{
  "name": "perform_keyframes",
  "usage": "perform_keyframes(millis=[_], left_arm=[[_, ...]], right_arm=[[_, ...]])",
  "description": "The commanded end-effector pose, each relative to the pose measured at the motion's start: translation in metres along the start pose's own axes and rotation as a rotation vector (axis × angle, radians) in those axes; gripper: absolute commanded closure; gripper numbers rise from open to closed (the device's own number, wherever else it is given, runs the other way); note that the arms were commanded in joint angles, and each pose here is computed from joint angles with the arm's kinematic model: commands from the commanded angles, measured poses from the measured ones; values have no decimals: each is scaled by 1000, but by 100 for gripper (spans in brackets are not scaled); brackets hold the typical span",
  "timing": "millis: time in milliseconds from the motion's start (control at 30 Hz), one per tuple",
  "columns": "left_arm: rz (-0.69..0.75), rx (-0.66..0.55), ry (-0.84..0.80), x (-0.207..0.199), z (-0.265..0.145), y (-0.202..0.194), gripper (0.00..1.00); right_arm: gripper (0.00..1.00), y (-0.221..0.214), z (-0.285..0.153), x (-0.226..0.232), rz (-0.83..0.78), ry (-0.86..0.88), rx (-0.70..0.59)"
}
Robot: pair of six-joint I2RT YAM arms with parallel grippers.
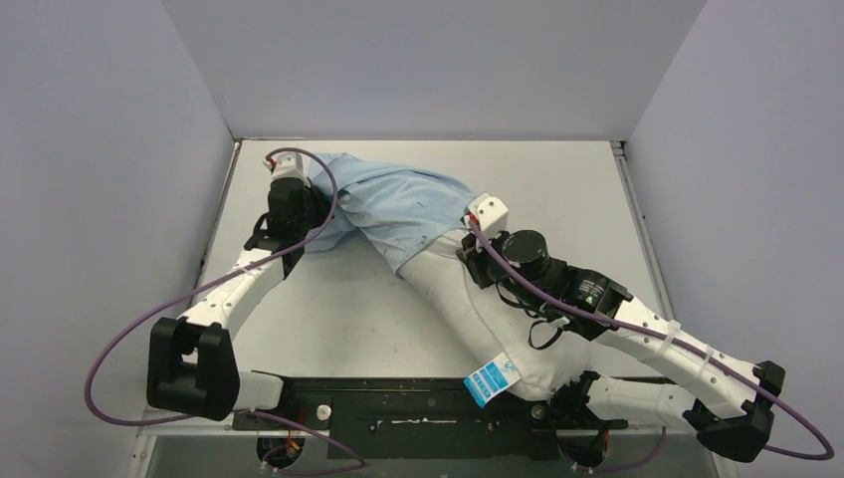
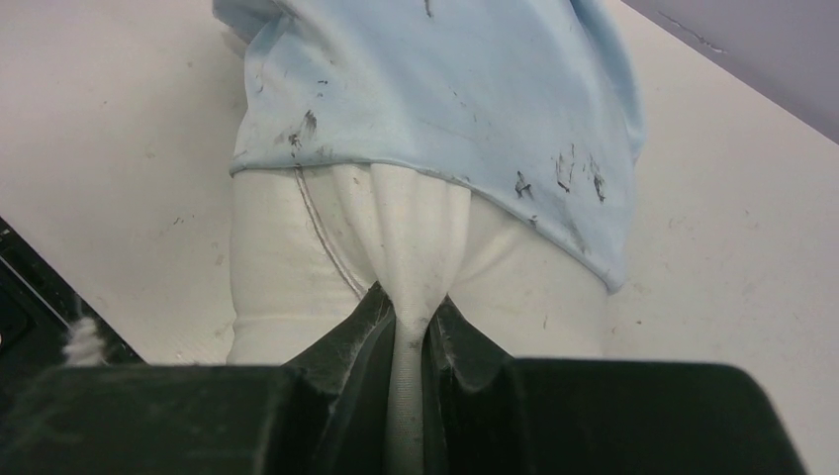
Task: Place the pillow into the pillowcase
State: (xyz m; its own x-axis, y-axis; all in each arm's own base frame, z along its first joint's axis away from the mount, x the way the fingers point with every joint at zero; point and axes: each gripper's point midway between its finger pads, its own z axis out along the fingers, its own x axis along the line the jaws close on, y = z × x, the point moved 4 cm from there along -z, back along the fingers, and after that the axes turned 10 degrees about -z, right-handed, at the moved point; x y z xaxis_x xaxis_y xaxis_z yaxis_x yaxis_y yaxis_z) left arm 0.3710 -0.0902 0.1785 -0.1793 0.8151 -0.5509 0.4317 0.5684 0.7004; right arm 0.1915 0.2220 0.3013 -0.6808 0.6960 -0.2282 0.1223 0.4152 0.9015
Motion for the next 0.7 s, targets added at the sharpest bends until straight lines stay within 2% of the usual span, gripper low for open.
perform_keyframes(millis=[0, 67, 167, 300, 367, 467, 533, 667], left_arm=[[96, -412, 25, -33, -44, 114, 100], [126, -493, 34, -44, -49, 141, 100], [177, -540, 24, -61, -38, 168, 100], [258, -529, 46, -65, 0, 180, 100], [283, -473, 99, -58, 23, 178, 98], [230, -298, 162, -43, 46, 171, 46], [204, -207, 130, -42, 47, 166, 33], [179, -165, 63, -52, 21, 159, 23]], right_arm=[[100, 29, -11, -12, 40, -35, -157], [100, 24, -9, -2, 22, 27, -150], [100, 19, -9, 7, 1, 94, -150], [100, 24, -9, 12, 13, 129, -169], [100, 29, -7, 12, 56, 123, -187], [100, 38, -1, 11, 131, 105, -216], [100, 44, 5, 10, 182, 94, -239], [100, 59, 16, 8, 242, 77, -279]])
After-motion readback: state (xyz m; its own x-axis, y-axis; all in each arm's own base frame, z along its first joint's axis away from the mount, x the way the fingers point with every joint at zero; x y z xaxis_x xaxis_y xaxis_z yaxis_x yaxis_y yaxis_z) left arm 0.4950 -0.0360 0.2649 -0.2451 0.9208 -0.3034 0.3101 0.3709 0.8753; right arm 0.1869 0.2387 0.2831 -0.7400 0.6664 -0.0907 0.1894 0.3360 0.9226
